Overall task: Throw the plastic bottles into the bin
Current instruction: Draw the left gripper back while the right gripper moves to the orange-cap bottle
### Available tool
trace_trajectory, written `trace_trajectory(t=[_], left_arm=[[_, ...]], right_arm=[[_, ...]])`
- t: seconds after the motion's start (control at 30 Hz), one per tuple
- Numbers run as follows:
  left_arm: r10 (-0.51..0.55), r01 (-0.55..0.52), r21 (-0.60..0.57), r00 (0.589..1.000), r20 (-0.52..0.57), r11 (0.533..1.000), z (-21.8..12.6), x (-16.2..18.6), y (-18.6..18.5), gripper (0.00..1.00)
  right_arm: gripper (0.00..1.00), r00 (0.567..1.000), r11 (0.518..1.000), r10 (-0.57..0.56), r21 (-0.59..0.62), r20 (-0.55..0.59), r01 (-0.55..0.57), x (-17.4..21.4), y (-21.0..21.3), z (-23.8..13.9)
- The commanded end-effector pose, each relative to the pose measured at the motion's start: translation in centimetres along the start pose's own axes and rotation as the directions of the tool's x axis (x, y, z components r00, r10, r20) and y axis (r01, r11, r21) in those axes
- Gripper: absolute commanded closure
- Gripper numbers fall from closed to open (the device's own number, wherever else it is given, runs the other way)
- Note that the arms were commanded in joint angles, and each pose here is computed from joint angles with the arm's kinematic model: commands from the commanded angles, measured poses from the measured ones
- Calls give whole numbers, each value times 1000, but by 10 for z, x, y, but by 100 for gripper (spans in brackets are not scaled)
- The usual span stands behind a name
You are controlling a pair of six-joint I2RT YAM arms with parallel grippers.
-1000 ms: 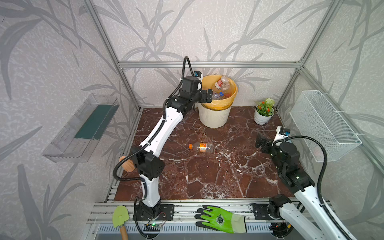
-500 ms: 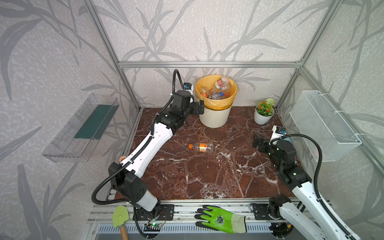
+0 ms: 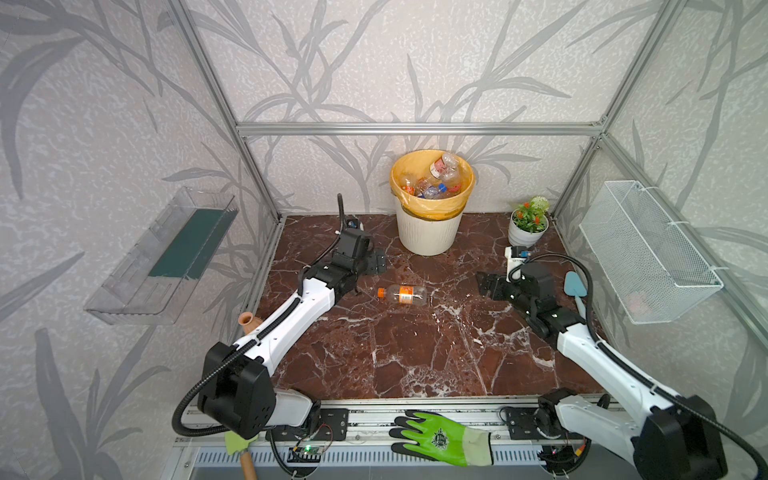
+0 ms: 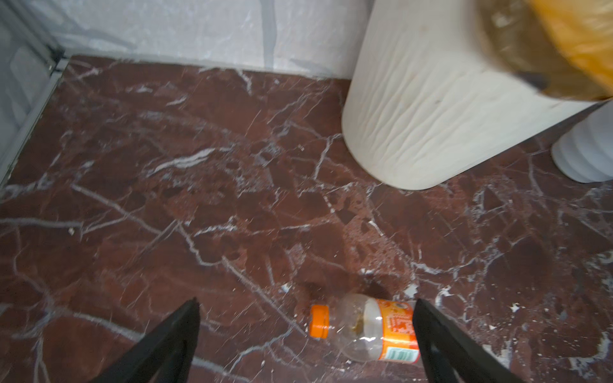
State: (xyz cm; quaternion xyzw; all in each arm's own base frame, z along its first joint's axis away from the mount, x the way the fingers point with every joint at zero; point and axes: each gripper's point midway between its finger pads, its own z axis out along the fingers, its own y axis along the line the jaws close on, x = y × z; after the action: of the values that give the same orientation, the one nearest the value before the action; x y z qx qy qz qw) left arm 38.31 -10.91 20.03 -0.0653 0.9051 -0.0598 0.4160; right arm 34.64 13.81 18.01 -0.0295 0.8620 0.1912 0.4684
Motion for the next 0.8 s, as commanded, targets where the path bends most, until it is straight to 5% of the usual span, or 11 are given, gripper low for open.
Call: trace_trajectory(t=[0.0,0.3,0.77], left_arm=[[-123,123,-18,992,35,992,-10,-1,21,1],[-317,330,-124,942,111,936,-31,23,89,1],[-413,454,-195,884,218,869,-63,52,147,1]], right_arm=[[5,988,982,-152,-117,-3,151,-16,43,12],[5,900,883,-420,-282,-115,376,14,116,59],[4,625,675,-729,-440,-278,592,97,164,117]])
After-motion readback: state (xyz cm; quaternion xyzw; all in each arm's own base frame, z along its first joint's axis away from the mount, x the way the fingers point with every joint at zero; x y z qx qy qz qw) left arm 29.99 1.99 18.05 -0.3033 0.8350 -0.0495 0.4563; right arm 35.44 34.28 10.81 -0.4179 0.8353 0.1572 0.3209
